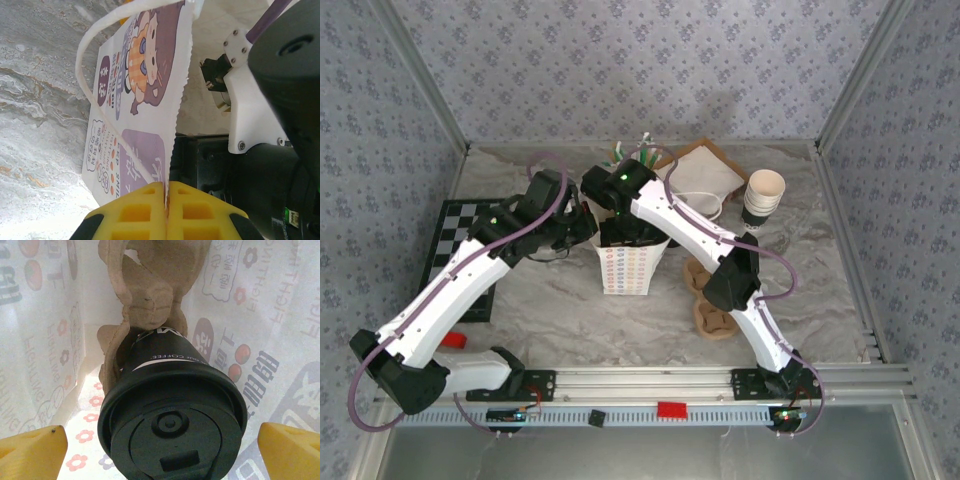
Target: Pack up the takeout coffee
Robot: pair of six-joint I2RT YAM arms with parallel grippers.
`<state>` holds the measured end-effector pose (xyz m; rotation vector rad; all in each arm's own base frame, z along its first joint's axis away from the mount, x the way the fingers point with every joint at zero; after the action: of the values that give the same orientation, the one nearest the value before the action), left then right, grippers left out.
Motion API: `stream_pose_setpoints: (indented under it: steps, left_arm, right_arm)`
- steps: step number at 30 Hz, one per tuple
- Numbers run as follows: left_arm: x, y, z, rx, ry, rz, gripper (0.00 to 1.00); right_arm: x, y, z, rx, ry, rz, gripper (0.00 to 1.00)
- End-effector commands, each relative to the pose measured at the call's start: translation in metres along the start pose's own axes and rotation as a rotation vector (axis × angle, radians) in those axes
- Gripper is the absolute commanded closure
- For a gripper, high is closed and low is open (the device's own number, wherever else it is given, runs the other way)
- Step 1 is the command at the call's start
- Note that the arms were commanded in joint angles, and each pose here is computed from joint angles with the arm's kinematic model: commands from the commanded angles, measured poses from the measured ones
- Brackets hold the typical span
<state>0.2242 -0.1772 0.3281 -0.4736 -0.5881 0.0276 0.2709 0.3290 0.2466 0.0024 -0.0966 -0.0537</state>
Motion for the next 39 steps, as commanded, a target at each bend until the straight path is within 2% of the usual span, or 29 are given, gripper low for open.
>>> stream_pose_setpoints:
  steps: [1, 14, 21, 25, 39]
  left_arm:
    - [-0.022, 0.015, -0.021, 0.099, 0.125, -0.006, 1.00]
    - [-0.022, 0.015, -0.020, 0.097, 0.118, -0.002, 1.00]
    - [-0.022, 0.014, -0.022, 0.095, 0.124, -0.005, 1.00]
    - [-0.023, 0.014, -0.022, 0.101, 0.126, -0.008, 1.00]
    - [-0.022, 0.011, -0.023, 0.135, 0.138, -0.033, 1.00]
  right_arm:
    - [-0.014, -0.001, 0.045, 0.121, -0.037, 0.007, 0.00]
    - [-0.014, -0.004, 0.057, 0.154, -0.062, 0.002, 0.00]
    - [-0.014, -0.006, 0.061, 0.157, -0.075, 0.000, 0.04]
    - [-0.014, -0.006, 0.065, 0.171, -0.077, -0.005, 0.10]
    - [-0.018, -0.012, 0.075, 0.194, -0.051, -0.047, 0.06]
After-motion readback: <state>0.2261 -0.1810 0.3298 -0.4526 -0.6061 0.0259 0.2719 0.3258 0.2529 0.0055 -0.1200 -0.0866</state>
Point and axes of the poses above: each hand's point on the last joint's axis, 136 mm out from that joint toward the fingers, its own z axis back along the fingers, its own y axis along the line the jaws close on, x = y × z, the point moved 7 cm from there along z, back along the fingers, and after that the axes turned 12 degrees about -z, right-handed, at the moved point
